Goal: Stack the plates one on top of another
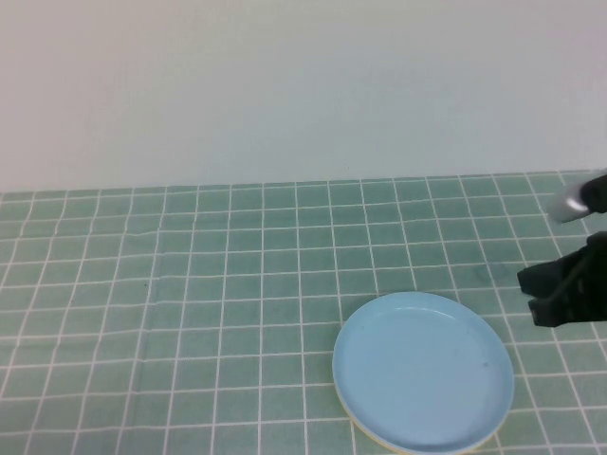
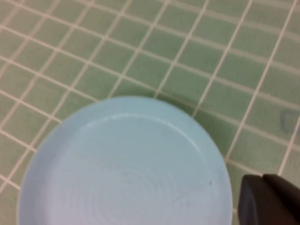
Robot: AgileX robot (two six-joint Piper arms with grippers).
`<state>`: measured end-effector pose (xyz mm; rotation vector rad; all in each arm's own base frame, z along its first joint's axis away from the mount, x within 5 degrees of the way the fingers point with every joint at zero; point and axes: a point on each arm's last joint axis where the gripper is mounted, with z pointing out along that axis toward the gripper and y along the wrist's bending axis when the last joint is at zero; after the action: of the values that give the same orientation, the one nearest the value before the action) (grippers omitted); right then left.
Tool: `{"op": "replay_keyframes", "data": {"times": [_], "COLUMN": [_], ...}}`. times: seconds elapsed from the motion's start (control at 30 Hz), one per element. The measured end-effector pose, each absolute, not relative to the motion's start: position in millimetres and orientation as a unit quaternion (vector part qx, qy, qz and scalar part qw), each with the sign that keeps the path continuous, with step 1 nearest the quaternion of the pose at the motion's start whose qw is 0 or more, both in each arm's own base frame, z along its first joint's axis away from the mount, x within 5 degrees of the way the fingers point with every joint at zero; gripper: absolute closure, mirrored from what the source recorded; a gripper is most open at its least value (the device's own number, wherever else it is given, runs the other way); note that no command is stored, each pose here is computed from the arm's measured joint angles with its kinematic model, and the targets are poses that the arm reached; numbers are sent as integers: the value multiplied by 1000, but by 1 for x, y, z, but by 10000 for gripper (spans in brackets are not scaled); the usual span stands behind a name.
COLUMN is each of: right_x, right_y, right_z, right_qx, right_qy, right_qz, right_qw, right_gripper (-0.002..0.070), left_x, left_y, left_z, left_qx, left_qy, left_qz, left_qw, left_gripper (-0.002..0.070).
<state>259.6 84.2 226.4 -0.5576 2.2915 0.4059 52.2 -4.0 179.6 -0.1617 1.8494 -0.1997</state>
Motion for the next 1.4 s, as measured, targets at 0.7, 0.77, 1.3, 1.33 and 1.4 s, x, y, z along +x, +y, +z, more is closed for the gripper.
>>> {"op": "replay_keyframes", "data": {"times": [0.7, 0.77, 1.3, 1.33, 1.4], "right_x": [193, 195, 124, 114, 100], "right_y": [81, 81, 37, 33, 27], "right_z": [311, 310, 338, 334, 326], "right_qx": [-282, -278, -159, -145, -124], "right_qy": [808, 810, 729, 723, 711], "right_qz": [191, 188, 96, 92, 80], "right_qw": [482, 482, 659, 669, 687], "right_gripper": [678, 678, 678, 678, 678], "left_x": [52, 52, 52, 52, 52], "left_y": [-4, -4, -4, -4, -4], "left_z": [180, 180, 180, 180, 180], "left_qx": [-70, -70, -70, -70, -70], "left_qy": [796, 796, 796, 796, 796], "left_qz": [-86, -86, -86, -86, -86], "left_qw": [595, 595, 595, 595, 595], "left_gripper": [676, 676, 676, 676, 676]}}
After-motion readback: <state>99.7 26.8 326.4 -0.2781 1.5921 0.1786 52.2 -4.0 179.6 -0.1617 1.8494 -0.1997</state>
